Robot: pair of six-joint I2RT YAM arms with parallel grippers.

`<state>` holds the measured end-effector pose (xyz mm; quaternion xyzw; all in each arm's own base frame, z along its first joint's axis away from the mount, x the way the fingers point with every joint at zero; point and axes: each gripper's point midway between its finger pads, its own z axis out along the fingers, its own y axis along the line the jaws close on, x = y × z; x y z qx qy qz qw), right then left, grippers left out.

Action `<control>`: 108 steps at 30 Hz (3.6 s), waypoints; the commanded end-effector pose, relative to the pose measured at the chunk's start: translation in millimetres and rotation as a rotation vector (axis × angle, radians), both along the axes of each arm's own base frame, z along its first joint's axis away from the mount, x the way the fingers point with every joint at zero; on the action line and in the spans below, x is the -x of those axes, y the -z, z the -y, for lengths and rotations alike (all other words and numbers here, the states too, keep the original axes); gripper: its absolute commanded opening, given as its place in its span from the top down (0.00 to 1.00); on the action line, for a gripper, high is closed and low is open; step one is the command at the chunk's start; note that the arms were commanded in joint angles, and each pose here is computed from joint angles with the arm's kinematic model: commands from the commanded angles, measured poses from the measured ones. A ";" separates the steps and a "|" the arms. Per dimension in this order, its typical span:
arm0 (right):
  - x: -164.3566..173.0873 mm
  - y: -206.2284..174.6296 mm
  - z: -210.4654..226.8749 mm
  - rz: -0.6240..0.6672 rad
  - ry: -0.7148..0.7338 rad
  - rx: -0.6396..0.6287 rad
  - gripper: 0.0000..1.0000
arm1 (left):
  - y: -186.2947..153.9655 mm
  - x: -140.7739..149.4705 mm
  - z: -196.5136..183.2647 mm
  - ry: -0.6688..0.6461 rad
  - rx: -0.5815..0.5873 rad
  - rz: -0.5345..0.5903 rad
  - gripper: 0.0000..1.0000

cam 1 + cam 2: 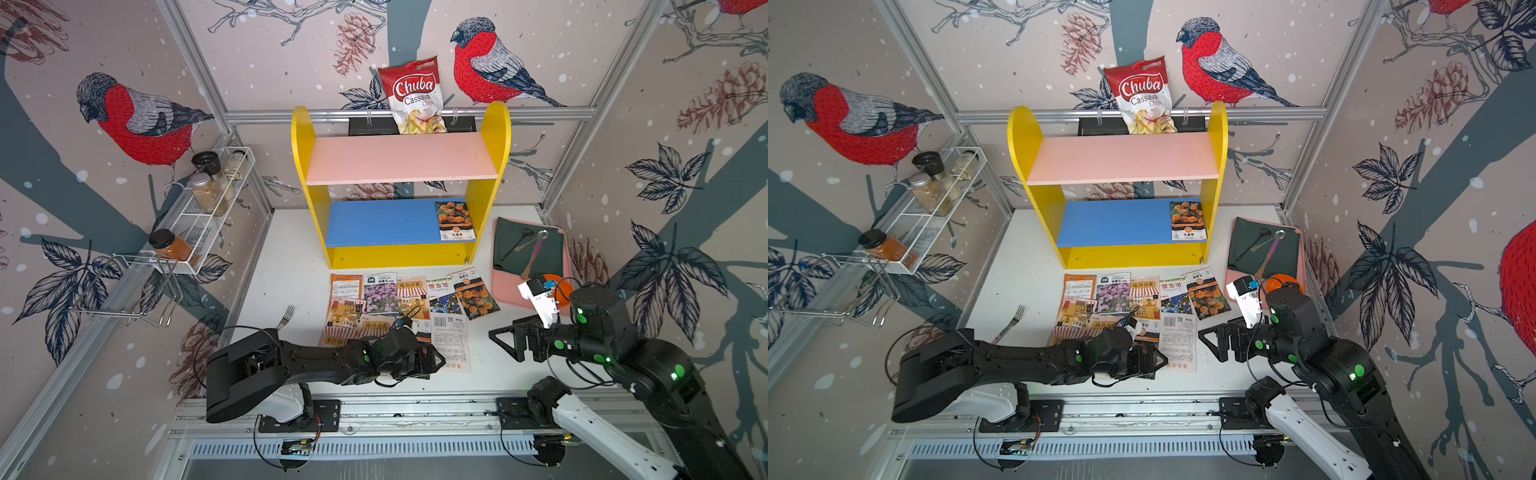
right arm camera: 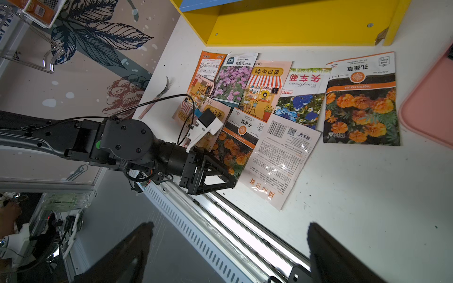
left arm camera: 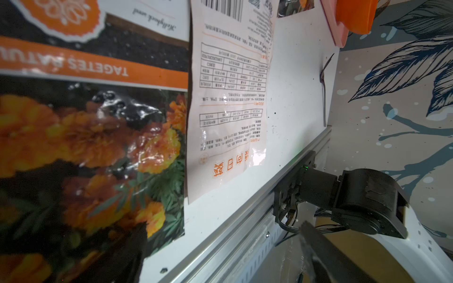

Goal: Take the seed bag off the shelf
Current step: Place the seed packet at the center of the board, then pick up the seed packet from the shelf.

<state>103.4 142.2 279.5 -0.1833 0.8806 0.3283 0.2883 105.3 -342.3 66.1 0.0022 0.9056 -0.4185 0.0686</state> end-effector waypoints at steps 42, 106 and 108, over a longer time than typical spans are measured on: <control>-34.8 -94.4 14.9 0.370 0.193 -0.187 0.00 | -131.8 -262.1 66.0 -0.272 0.409 0.363 0.10; -46.4 -86.9 33.1 0.411 0.316 -0.168 0.00 | -97.7 -369.6 77.4 -0.634 0.238 0.254 0.30; -46.1 -86.1 33.0 0.410 0.315 -0.167 0.00 | -96.4 -370.6 76.0 -0.643 0.228 0.252 0.29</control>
